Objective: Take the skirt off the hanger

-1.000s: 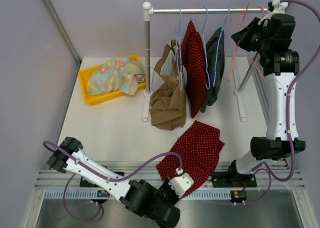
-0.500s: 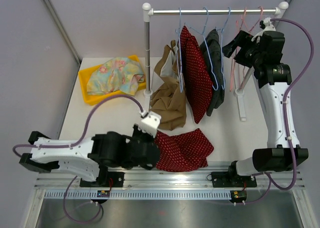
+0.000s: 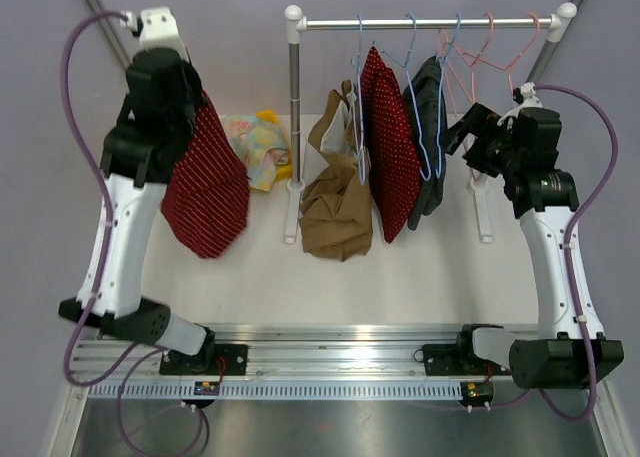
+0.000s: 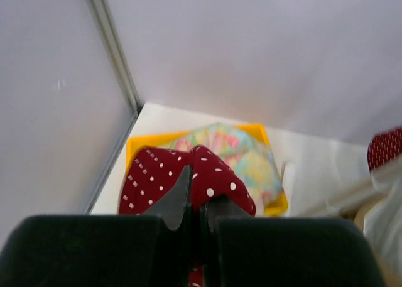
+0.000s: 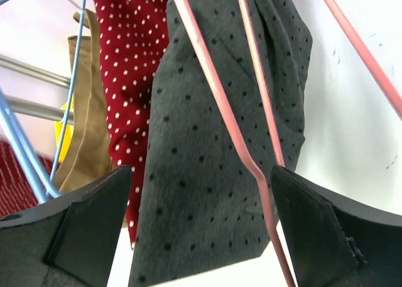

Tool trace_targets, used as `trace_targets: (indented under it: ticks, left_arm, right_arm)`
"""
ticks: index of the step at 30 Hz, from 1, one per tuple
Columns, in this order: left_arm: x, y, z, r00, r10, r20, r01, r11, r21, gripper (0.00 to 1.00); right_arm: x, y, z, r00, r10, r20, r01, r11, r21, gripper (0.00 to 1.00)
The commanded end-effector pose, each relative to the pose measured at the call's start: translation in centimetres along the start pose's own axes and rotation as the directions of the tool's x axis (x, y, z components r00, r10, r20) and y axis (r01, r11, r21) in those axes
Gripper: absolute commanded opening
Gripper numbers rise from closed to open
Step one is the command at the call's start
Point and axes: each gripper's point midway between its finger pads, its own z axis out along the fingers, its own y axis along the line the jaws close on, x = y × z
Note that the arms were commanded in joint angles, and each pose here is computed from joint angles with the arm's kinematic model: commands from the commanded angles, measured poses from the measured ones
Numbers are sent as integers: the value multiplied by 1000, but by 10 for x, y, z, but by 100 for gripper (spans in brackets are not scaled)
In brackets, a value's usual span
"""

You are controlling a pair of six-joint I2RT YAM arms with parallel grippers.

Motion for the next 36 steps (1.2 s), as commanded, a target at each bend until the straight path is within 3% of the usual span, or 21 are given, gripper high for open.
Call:
trace_targets:
  ticks: [1,2,4,7,8,10,11,13,14,15,16,17,22,27,36]
  left_arm:
    - [-64,-1,44,991,-19,131,10,998,65,0]
    - [-54,3,79,995,-12,95,9,999,34,0]
    - [-70,8,91,990,-43,131,38,999,38,0]
    - [-43,13,123,995,-70,72,69,997,19,0]
    - [-2,12,141,998,-64,-17,64,998,-2,0]
    - [9,12,136,996,-90,-8,90,996,8,0]
    - [50,10,143,993,-82,-87,82,997,3,0]
    - [55,13,130,990,-125,-70,127,992,13,1]
    - [83,12,130,986,-116,-122,120,993,20,6]
    - [88,10,128,985,-117,-127,122,992,32,19]
    - [87,10,125,986,-126,-112,131,990,44,68]
    - [99,8,126,983,-124,-137,132,990,46,96]
    - [139,18,123,948,-126,-291,119,992,-39,99]
    - [122,16,77,960,-172,-222,188,981,52,99]
    - [159,36,2,963,-152,-222,177,979,100,99]
  right_arm:
    - [-18,22,-20,996,-9,88,16,996,-84,99]
    - [-17,24,-23,996,-12,91,21,995,-95,99]
    - [-20,26,-29,994,-26,107,37,995,-97,100]
    - [-22,26,-34,993,-37,116,48,995,-90,99]
    - [-22,27,-34,992,-36,117,47,995,-91,100]
    - [-23,28,-34,993,-34,116,45,994,-96,99]
    - [-23,28,-34,993,-31,116,43,994,-98,100]
    - [-24,29,-34,992,-30,121,42,994,-99,100]
    - [-25,30,-35,992,-29,122,41,994,-100,99]
    - [-26,30,-35,992,-29,123,42,994,-101,99]
    - [-30,32,-37,991,-31,133,45,994,-102,99]
    - [-31,34,-37,990,-30,136,45,993,-106,100]
    - [-56,60,-50,981,-64,183,97,980,-174,99]
    - [-75,84,-51,978,-70,195,119,959,-255,100]
    - [-97,96,-10,986,-26,165,77,947,-313,99]
